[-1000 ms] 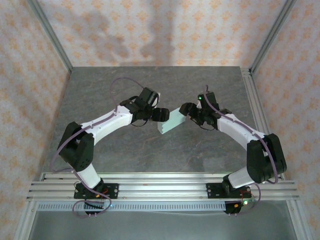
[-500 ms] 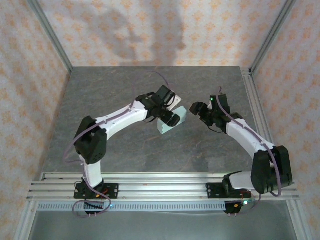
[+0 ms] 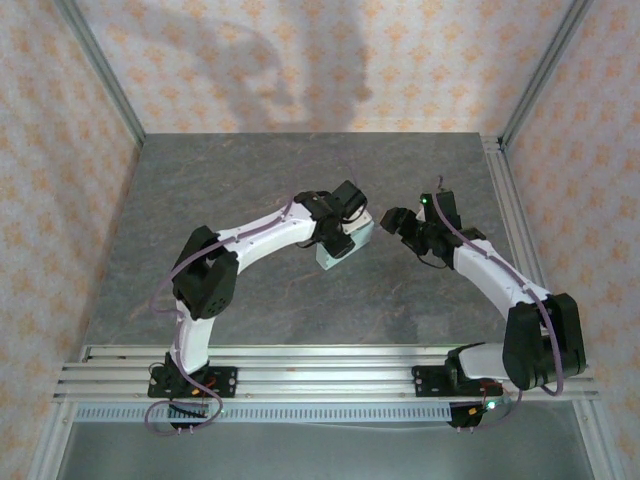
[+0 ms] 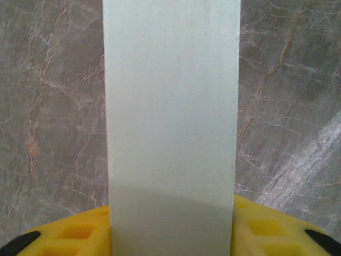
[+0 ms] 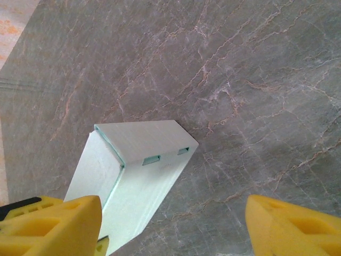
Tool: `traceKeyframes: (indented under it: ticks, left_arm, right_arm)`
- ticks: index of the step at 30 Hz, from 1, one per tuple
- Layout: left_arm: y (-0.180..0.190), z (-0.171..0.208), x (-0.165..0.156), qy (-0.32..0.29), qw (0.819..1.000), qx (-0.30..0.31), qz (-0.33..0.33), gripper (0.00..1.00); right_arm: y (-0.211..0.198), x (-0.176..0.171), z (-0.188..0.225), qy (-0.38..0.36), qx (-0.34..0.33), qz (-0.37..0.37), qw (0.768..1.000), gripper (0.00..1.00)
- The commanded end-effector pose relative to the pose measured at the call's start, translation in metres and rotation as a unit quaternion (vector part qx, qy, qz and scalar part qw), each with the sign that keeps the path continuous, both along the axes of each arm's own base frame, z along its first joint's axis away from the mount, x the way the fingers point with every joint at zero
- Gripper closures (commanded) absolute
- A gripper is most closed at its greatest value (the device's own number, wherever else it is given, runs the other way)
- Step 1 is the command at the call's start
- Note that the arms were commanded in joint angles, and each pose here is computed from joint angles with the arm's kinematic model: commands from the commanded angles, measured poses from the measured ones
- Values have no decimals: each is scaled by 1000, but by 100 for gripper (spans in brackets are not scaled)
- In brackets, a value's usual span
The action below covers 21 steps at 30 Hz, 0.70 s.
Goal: Fold the paper box
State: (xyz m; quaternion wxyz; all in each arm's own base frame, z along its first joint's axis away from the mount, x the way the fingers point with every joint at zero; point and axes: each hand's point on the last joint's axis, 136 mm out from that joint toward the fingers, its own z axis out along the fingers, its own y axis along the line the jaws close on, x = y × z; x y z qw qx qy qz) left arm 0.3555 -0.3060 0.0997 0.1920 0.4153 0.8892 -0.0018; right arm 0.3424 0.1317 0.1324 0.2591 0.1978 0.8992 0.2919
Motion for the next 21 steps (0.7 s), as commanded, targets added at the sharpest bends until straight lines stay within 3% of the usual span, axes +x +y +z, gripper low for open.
traceKeyframes:
  ticks: [1, 6, 13, 17, 21]
  left_arm:
    - [18, 16, 4, -27, 999, 39, 13, 63]
    - [50, 30, 18, -89, 988, 101, 71, 66]
    - [100, 53, 42, -197, 941, 212, 176, 65]
    - [114, 45, 45, -205, 916, 275, 208, 65]
    - [113, 25, 43, -179, 917, 284, 215, 60]
  right_arm:
    - [-6, 0, -5, -1, -16, -4, 1000, 29]
    - [-4, 2, -8, 1, -14, -2, 1000, 29]
    - [-1, 5, -11, 4, -6, 3, 1000, 29]
    - [1, 6, -11, 5, -3, 4, 1000, 29]
    - [0, 5, -11, 4, -6, 4, 1000, 29]
